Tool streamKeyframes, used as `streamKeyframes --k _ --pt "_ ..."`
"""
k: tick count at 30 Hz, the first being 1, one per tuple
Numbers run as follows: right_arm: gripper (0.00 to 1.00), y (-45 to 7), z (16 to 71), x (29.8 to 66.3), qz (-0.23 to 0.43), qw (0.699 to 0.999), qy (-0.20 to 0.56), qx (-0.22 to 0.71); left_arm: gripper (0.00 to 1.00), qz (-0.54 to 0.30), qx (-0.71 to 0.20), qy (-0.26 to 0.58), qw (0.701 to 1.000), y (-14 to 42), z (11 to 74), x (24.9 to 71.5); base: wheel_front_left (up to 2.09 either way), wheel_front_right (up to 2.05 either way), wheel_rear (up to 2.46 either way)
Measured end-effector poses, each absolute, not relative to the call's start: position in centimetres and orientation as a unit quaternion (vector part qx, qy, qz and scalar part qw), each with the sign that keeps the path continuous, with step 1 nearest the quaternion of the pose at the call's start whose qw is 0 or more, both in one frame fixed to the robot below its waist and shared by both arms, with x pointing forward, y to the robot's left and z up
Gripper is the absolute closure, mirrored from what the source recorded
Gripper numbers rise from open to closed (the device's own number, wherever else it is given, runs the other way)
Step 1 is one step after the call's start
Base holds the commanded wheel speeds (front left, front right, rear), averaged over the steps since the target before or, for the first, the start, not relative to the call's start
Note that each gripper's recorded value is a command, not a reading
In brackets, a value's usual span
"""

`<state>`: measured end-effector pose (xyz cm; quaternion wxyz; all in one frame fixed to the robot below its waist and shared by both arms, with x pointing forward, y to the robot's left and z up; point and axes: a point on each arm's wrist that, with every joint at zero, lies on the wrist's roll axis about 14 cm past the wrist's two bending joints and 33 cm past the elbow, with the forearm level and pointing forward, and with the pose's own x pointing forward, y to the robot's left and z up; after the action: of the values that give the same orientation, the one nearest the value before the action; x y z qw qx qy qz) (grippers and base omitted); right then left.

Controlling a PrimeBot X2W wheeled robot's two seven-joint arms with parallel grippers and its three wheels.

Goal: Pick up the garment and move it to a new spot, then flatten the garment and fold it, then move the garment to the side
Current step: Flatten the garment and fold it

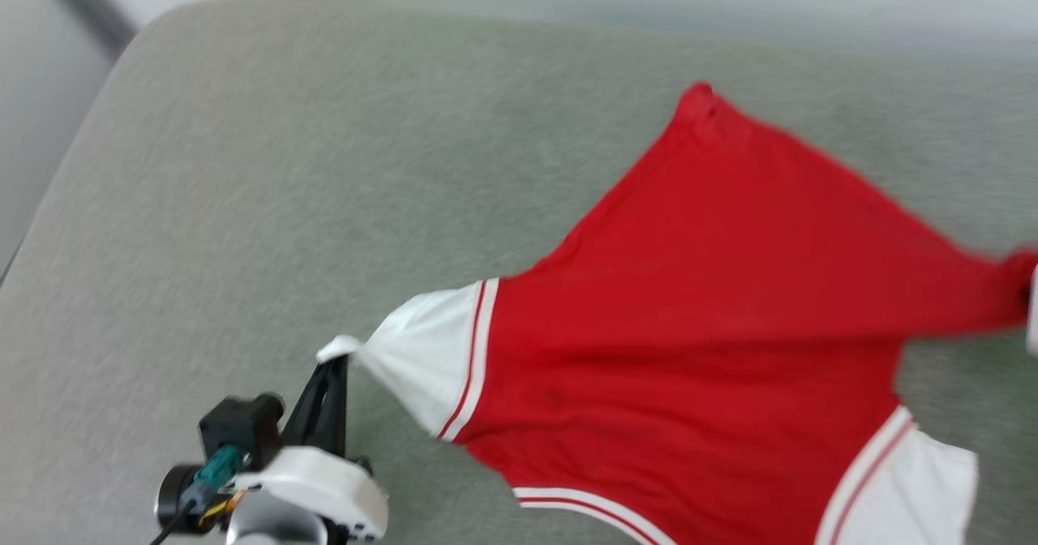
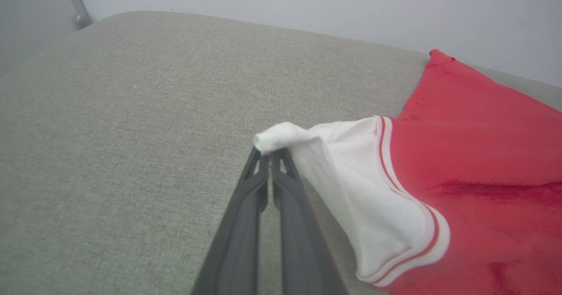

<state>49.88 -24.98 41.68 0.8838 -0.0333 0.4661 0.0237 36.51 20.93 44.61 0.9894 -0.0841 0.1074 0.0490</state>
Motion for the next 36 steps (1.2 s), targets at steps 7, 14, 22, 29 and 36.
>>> streamKeyframes --k 7,14,22,29,36 --pt "1.00 -28.3 38.5 36.8 -0.008 0.850 0.526 0.009 1.00 0.006 -0.079 0.113 0.990 18.6 45.2 36.7 0.00 0.00 0.00" --pt "0.39 -28.2 35.7 25.0 -0.052 0.807 0.581 0.092 1.00 -0.034 -0.079 0.110 0.990 16.1 46.2 37.2 0.00 0.00 0.00" --pt "0.00 -28.6 40.8 28.6 -0.079 0.903 0.404 0.122 1.00 -0.051 -0.078 0.117 0.989 14.8 46.6 37.1 0.00 0.00 0.00" --pt "0.00 -28.8 47.5 37.1 -0.072 0.974 0.187 0.105 1.00 -0.052 -0.080 0.115 0.989 14.8 46.9 37.5 0.00 0.00 0.00" --pt "0.00 -26.3 47.4 43.8 -0.023 0.977 0.185 0.101 1.00 -0.054 -0.080 0.097 0.991 14.7 47.4 39.6 0.00 0.00 0.00"
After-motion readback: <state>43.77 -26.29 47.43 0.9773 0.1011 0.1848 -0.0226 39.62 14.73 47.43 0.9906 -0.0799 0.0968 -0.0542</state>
